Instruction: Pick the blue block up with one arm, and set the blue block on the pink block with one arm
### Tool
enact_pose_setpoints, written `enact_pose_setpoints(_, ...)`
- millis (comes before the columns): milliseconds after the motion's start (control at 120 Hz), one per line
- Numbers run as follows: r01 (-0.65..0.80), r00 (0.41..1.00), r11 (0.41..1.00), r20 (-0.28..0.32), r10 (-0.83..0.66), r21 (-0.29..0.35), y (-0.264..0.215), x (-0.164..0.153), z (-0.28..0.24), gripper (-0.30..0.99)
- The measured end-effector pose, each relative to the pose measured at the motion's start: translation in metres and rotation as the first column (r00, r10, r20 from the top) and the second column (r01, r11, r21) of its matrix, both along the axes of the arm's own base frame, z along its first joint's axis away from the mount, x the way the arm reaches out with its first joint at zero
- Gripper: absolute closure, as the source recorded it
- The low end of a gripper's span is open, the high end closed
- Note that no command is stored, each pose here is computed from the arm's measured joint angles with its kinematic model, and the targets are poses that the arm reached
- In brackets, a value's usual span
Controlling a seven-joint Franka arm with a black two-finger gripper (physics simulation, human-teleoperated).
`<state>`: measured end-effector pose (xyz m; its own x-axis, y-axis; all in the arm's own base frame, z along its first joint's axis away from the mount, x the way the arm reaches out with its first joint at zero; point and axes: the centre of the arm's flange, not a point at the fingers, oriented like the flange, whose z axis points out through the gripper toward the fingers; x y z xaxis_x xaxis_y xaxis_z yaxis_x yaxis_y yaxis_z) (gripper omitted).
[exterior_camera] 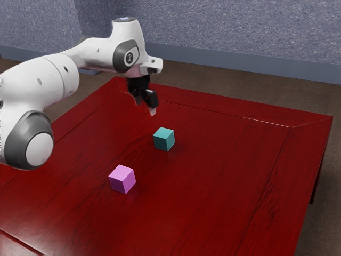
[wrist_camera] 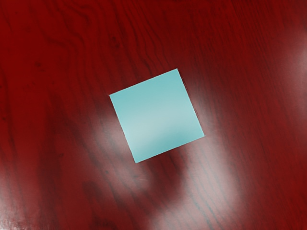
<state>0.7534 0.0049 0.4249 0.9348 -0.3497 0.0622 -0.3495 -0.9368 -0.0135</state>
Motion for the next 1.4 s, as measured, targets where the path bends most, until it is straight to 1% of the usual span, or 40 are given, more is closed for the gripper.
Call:
enact_pose_setpoints(58,-0.071,0.997,0.997,-0.008,0.071,-0.015,-0.005,0.0,-0.006,0.0)
enact_pose_setpoints(200,-0.232,0.972,0.97,-0.054,0.229,-0.066,-0.031,0.001,-0.028,0.0)
enact_pose_setpoints(292,-0.325,0.942,0.944,-0.103,0.319,-0.056,-0.029,-0.003,-0.052,0.0)
enact_pose_setpoints(408,-0.39,0.915,0.92,-0.129,0.382,-0.043,-0.032,-0.007,-0.061,0.0)
enact_pose_setpoints(442,-0.412,0.905,0.91,-0.136,0.404,-0.041,-0.026,-0.008,-0.063,0.0)
enact_pose_setpoints(475,-0.44,0.892,0.897,-0.147,0.428,-0.054,-0.01,-0.007,-0.067,0.0)
enact_pose_setpoints(525,-0.461,0.882,0.885,-0.142,0.449,-0.063,0.008,0.002,-0.074,0.0)
enact_pose_setpoints(617,-0.473,0.881,0.874,-0.085,0.466,-0.112,0.032,0.031,-0.08,0.0)
enact_pose_setpoints(675,-0.484,0.875,0.867,-0.05,0.481,-0.119,0.048,0.038,-0.076,0.0)
enact_pose_setpoints(733,-0.483,0.875,0.868,-0.034,0.482,-0.118,0.053,0.041,-0.076,0.0)
enact_pose_setpoints(917,-0.44,0.898,0.886,-0.085,0.432,-0.149,0.036,0.039,-0.104,0.0)
enact_pose_setpoints(1000,-0.41,0.912,0.896,-0.087,0.401,-0.169,0.025,0.038,-0.097,0.01)
enact_pose_setpoints(1125,-0.373,0.927,0.911,-0.113,0.358,-0.176,0.014,0.032,-0.103,0.01)
enact_pose_setpoints(1158,-0.364,0.93,0.916,-0.12,0.347,-0.169,0.011,0.031,-0.107,0.0)
enact_pose_setpoints(1192,-0.347,0.936,0.926,-0.12,0.332,-0.146,0.006,0.03,-0.112,0.0)
enact_pose_setpoints(1250,-0.307,0.948,0.948,-0.108,0.298,-0.078,-0.006,0.028,-0.113,0.0)
enact_pose_setpoints(1308,-0.289,0.952,0.957,-0.109,0.284,-0.028,-0.008,0.025,-0.115,0.0)
enact_pose_setpoints(1400,-0.287,0.951,0.958,-0.118,0.286,0.012,-0.006,0.023,-0.119,0.0)
